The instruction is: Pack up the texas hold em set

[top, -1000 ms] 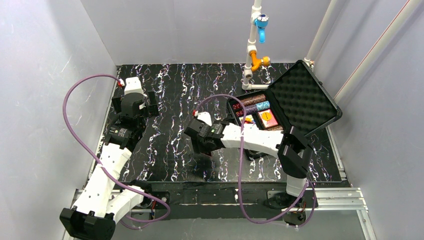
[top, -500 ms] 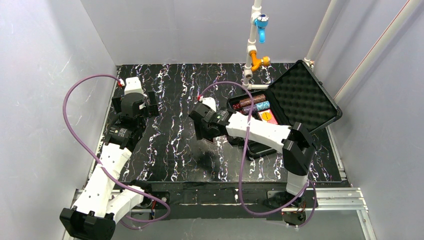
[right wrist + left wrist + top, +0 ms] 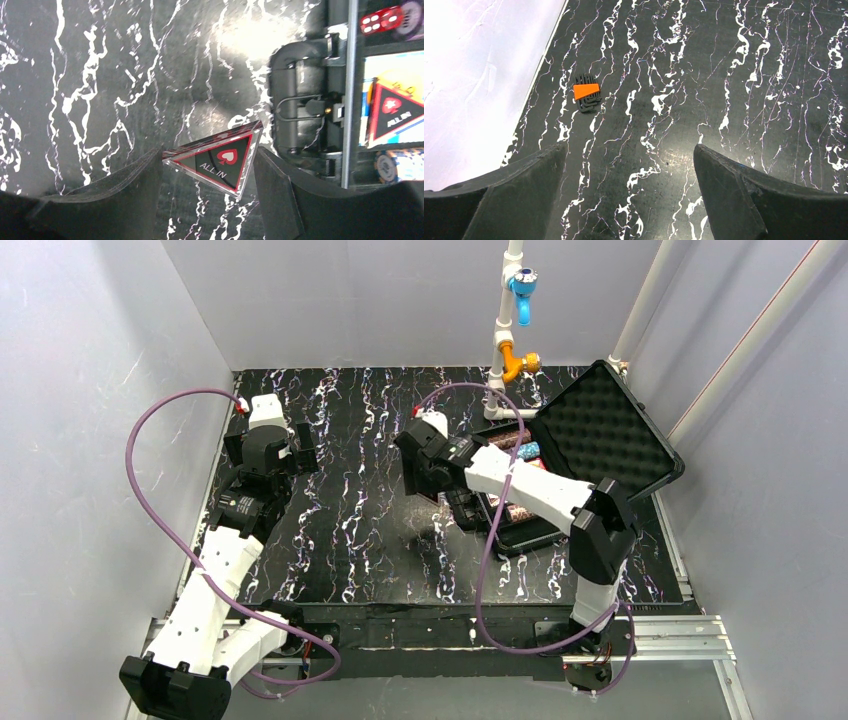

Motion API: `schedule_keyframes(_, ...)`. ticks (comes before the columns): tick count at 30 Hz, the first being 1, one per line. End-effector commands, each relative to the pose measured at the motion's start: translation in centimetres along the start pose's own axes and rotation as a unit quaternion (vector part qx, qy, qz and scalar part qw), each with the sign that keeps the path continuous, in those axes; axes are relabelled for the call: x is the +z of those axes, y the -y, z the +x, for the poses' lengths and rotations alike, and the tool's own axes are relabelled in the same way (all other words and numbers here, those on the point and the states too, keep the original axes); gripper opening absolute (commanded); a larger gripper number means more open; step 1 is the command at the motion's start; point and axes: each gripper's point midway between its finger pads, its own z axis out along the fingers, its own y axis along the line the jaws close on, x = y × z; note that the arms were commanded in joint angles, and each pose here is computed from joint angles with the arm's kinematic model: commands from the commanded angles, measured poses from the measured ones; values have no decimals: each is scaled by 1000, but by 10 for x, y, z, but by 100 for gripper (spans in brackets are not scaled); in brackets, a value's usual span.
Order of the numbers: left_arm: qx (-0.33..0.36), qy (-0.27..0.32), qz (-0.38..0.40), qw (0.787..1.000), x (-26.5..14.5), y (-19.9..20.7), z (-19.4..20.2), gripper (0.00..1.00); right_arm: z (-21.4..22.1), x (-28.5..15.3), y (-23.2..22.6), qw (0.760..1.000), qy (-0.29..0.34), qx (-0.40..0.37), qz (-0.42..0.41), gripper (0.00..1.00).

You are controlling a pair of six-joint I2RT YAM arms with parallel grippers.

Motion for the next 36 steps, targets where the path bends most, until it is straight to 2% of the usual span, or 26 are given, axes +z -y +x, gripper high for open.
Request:
schedule_keyframes(1, 2, 0, -4, 1000, 1, -2, 2, 99, -47, -26, 19, 998, 48, 27, -10, 54)
schedule_keyframes(18, 4, -3, -6, 1000, 2, -3, 3, 99, -97, -16, 134, 990, 62, 109, 58, 55)
schedule_keyframes(29, 8, -8, -4, 1000, 4, -1, 5, 99, -97, -14, 192, 985, 55, 139, 87, 56)
schedule_keyframes(36, 7, -7, -3, 1000, 4, 0, 5, 99, -81, -12, 195, 985, 42, 146, 75, 55)
